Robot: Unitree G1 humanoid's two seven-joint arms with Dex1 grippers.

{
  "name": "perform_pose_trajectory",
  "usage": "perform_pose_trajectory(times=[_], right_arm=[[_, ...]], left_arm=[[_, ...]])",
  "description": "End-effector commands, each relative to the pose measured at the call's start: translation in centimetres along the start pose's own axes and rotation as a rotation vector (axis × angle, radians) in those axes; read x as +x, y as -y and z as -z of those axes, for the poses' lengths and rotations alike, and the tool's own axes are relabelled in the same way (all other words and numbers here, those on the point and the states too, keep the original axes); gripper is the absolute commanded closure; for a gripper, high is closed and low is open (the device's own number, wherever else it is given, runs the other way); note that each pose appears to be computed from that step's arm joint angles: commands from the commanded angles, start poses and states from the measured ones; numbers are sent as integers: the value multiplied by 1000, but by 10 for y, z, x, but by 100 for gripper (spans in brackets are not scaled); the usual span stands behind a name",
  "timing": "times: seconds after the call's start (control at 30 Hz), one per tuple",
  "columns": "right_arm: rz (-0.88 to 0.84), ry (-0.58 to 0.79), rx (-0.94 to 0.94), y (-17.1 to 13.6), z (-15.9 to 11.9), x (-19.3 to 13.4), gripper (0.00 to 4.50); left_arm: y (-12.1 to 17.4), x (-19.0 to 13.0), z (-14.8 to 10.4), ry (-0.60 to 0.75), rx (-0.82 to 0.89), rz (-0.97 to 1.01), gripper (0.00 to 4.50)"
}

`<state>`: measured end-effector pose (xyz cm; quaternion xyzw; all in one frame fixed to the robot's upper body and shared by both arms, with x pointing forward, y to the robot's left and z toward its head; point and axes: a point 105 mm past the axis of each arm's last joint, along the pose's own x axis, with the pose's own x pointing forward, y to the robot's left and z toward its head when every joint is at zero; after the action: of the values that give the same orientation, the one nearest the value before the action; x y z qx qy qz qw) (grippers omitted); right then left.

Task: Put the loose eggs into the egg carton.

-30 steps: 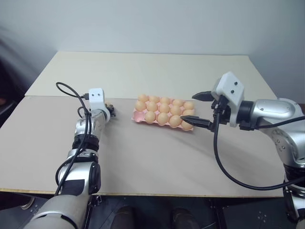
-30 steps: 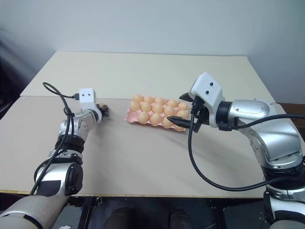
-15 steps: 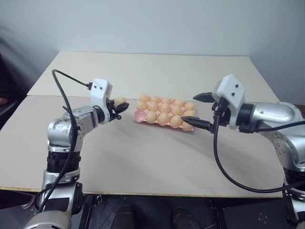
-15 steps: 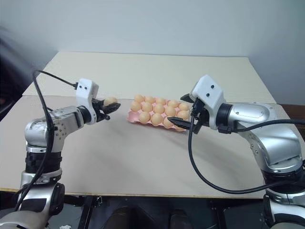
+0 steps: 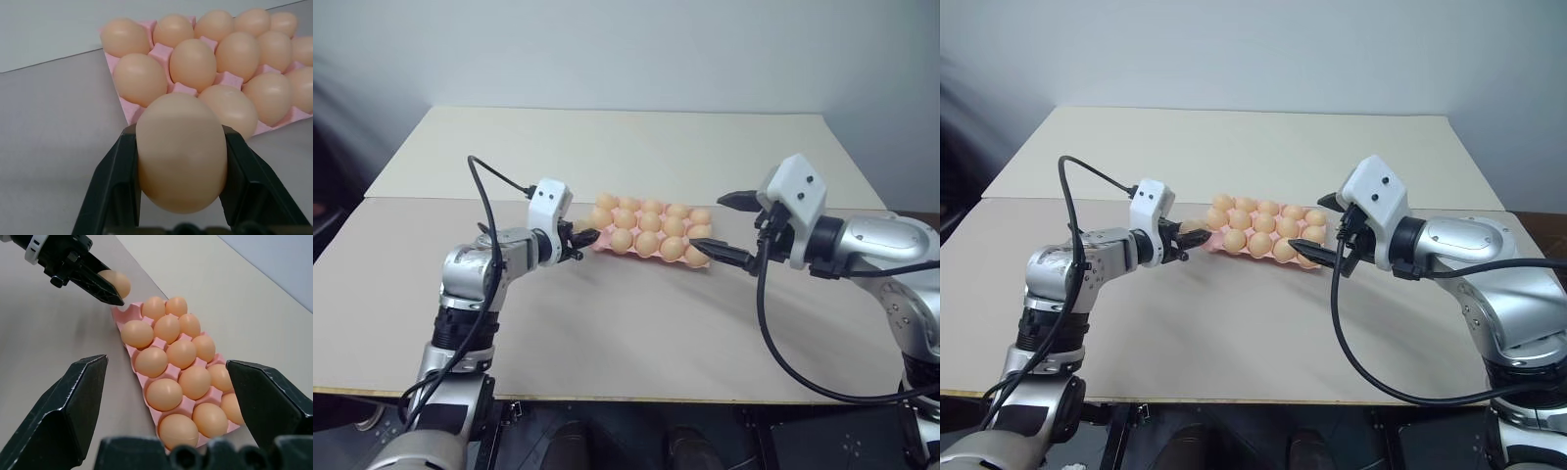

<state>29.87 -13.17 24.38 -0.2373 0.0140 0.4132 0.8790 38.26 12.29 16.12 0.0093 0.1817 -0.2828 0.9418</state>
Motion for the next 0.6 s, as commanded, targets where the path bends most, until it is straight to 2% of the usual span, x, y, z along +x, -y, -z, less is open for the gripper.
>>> perform_pose_trajectory(times=[0.03, 0.27, 0.53, 0.6], right_arm=[[28, 21, -31, 2, -9, -7, 0], [24, 23, -25, 0, -8, -7, 0], [20, 29, -16, -3, -8, -6, 0], [20, 29, -16, -3, -8, -6, 0]], left_arm=[[2, 2, -13, 43, 36, -18, 282], [4, 5, -10, 24, 59, -21, 283], [2, 6, -13, 27, 61, -42, 12], [0, 5, -16, 40, 60, -51, 4]])
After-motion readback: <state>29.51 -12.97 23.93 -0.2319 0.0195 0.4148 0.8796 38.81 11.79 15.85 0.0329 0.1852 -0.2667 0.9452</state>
